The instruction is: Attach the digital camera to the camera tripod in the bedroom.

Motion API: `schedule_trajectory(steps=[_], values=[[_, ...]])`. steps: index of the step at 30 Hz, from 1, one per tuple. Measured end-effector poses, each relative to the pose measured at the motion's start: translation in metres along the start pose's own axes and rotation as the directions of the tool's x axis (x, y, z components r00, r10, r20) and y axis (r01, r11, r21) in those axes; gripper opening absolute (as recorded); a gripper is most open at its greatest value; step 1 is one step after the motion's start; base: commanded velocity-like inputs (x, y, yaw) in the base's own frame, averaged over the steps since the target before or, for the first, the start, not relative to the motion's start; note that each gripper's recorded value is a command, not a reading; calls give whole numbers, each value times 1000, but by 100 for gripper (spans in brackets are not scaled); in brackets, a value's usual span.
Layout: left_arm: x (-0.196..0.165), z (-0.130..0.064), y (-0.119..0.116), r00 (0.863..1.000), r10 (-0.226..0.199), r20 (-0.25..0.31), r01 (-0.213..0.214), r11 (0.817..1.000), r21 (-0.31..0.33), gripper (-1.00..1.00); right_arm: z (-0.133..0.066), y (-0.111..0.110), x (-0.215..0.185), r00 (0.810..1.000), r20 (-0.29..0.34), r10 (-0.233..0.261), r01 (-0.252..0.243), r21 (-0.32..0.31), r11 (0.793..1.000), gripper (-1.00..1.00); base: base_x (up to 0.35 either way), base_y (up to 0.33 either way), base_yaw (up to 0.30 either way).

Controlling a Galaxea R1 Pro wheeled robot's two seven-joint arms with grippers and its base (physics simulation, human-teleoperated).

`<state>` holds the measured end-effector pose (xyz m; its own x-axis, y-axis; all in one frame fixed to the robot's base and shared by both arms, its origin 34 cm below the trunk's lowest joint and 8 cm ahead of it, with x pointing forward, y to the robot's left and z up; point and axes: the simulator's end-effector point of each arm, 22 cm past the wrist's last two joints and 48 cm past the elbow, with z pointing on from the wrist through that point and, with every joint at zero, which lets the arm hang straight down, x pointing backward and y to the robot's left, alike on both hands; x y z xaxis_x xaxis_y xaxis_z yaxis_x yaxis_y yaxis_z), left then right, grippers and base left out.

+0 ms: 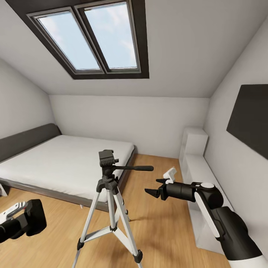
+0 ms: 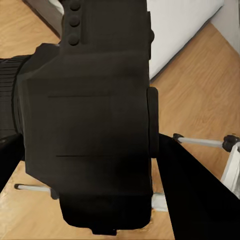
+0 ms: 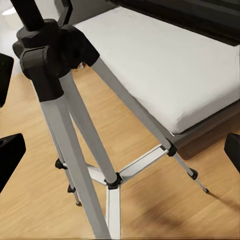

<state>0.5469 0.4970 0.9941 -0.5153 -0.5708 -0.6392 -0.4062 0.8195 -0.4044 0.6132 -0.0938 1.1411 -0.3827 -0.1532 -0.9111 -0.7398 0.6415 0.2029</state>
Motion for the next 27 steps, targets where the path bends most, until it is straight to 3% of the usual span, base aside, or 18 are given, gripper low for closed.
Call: schedule_trajectory(steps=[1,5,8,11,13,17,18,20,21,22,27], values=[[0,0,1,1000,3,0,-3,1000,-3,-100,0,0,0,1000,0,0,0,0,1000,100,0,0,0],[-30,-4,-4,996,85,25,-85,996,-1,-100,7,5,32,998,-48,42,-43,-13,999,100,0,0,0],[-48,-6,-17,995,86,55,-88,996,33,-100,13,17,49,996,-80,43,-46,-36,998,100,0,0,0],[-71,-13,-35,993,40,113,-52,993,107,-100,20,35,72,991,-125,42,-51,-71,996,100,0,0,0],[-78,-14,-40,991,35,129,-51,991,124,-100,20,43,84,989,-138,47,-58,-82,995,100,0,0,0],[-106,-20,-60,978,76,193,-107,982,158,-100,18,56,95,992,-120,25,-37,-100,994,100,0,0,0],[-116,-23,-79,967,134,215,-176,965,192,-100,16,62,98,994,-111,17,-29,-107,994,100,0,0,0],[-118,-24,-92,959,179,218,-226,950,215,-100,15,66,100,994,-105,12,-24,-113,993,100,0,0,0],[-119,-24,-98,957,191,220,-241,942,232,-100,15,69,101,995,-103,11,-23,-116,993,100,0,0,0],[-124,-28,-117,950,206,233,-269,921,282,-100,14,75,103,995,-102,9,-22,-125,992,100,0,0,0],[-151,-40,-148,931,227,287,-317,892,323,-100,22,99,115,991,-130,-15,-6,-162,987,100,0,0,0]])
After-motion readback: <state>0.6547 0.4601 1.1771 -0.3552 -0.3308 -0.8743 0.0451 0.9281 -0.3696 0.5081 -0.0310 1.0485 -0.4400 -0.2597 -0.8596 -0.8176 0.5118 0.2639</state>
